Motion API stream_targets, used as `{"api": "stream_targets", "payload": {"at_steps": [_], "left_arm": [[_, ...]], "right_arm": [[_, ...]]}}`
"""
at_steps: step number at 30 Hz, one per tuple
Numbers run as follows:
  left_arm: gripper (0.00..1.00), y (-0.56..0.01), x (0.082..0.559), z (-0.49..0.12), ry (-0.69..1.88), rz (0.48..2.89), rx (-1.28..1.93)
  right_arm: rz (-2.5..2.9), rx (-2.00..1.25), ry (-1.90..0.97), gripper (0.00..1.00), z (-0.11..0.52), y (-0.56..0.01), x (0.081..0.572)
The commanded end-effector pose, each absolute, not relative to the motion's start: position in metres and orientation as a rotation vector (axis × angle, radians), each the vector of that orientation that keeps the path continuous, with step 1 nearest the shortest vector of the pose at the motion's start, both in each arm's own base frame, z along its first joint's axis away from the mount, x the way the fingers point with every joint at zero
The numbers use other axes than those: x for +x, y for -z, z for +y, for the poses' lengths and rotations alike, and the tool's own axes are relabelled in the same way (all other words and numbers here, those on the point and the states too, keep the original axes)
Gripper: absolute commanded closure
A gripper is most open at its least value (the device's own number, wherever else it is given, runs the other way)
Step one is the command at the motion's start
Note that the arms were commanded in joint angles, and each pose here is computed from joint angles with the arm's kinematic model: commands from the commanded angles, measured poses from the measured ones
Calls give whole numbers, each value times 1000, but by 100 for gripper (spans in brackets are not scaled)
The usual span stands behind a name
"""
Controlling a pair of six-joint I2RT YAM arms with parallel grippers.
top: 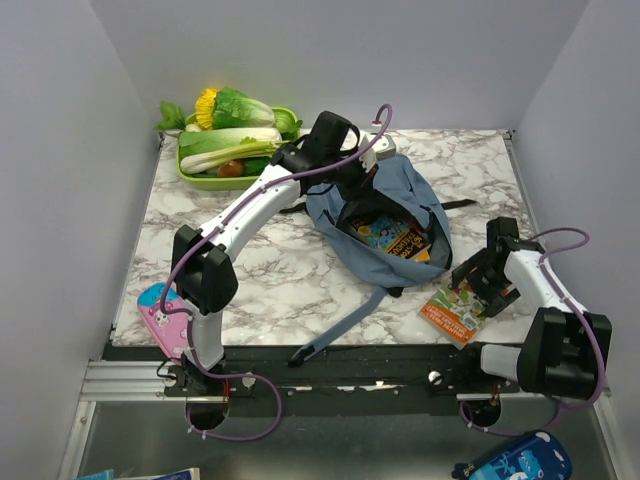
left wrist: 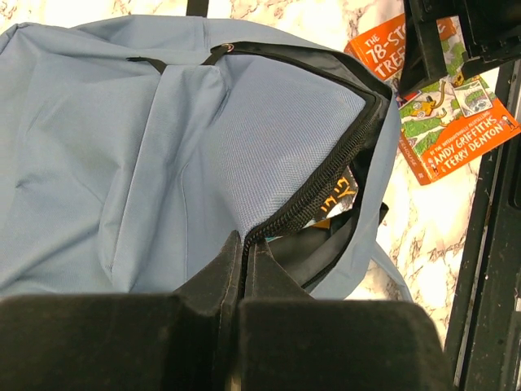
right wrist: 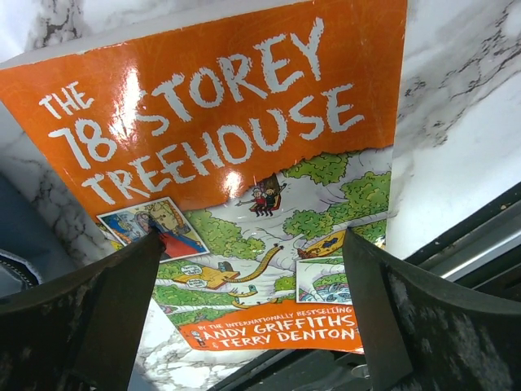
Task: Pack the student bag
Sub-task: Move the book to the center of the board, then pick up the book from the center of the board.
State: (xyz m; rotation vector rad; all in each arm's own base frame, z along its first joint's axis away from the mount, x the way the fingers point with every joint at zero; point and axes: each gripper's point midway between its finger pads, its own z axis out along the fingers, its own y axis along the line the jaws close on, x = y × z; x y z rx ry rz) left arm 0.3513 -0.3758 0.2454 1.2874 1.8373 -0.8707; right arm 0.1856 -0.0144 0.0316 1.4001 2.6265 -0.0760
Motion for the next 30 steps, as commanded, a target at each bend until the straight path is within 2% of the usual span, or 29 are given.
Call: {"api": "stream_targets", "payload": {"at_steps": [1,5,9,11,14,23,30], "left_arm": [[100,-263,351,-377,870,1794,1292],[100,-259,353,-377,857,1814,1293],[100,-257,358,-376,828,1815,1288],[100,-253,359,-375,821,1825,1290],[100,-248,360,-374,820,1826,1292],[100,-253,354,-376,855,1811,1287],[100,-251,351,-376,865,1811,1293]], "right_arm": [[2396,1379,-287,0,5,-31,268],[2322,1282,-358,4,3,-52,306],[2302,1117,-471,7,14,-68,318],[2251,1043,-500,7,16,-89,315],[2221,969,-450,0,11,-103,301],[2393,1104,-238,3,-4,-66,261],[2429,1093,-149,0,-11,-69,238]]}}
